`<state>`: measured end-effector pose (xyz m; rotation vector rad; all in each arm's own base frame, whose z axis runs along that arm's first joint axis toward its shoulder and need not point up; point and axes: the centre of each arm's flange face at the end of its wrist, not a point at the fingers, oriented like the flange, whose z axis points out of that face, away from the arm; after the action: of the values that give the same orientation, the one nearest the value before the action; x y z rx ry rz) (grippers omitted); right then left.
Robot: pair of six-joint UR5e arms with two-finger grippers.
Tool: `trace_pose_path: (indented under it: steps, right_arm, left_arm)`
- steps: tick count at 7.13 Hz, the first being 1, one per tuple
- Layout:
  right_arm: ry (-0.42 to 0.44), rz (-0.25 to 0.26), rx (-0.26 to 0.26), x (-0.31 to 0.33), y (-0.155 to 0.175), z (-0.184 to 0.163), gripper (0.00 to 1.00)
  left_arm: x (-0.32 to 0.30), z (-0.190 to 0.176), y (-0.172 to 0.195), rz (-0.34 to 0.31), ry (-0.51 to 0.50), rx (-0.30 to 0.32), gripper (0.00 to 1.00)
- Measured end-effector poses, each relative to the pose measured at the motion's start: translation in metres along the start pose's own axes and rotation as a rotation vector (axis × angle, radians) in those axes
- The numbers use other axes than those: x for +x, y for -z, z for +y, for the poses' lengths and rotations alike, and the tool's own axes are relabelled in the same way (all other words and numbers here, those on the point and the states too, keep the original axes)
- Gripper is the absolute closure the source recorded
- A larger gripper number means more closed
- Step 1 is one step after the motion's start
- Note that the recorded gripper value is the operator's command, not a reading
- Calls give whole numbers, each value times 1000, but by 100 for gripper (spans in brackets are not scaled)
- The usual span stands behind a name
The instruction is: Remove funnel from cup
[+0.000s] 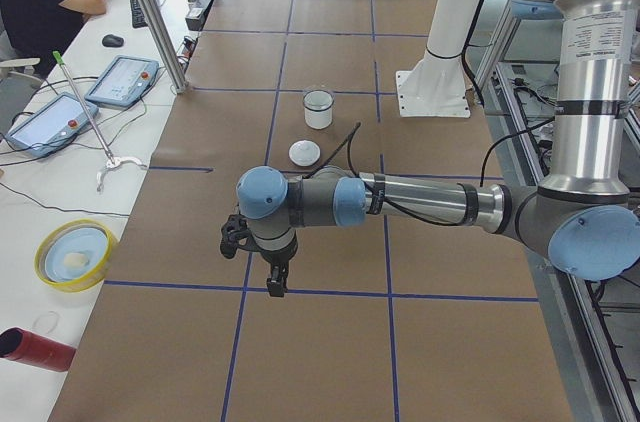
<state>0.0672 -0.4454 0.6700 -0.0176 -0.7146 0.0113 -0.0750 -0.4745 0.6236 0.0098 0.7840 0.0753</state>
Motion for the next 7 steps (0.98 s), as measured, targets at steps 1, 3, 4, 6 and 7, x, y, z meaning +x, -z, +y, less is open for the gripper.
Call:
trace_pose_path:
  steps: [1,3,4,6,7]
  right_arm:
    - [0,0,0,0,0,0,0]
    - [1,0,1,0,0,0,0]
    - [0,0,0,0,0,0,0]
    - [0,0,0,0,0,0,0]
    - [0,0,0,0,0,0,0]
  left_arm:
    - [0,0,-1,2,1,-1,0]
    - [-2,0,-3,3,2,-4,0]
    - [-2,-1,-3,2,1,-3,0]
    - [4,-11,3,0,-10,10,0]
    - [15,-23,14,-3,-20,30,0]
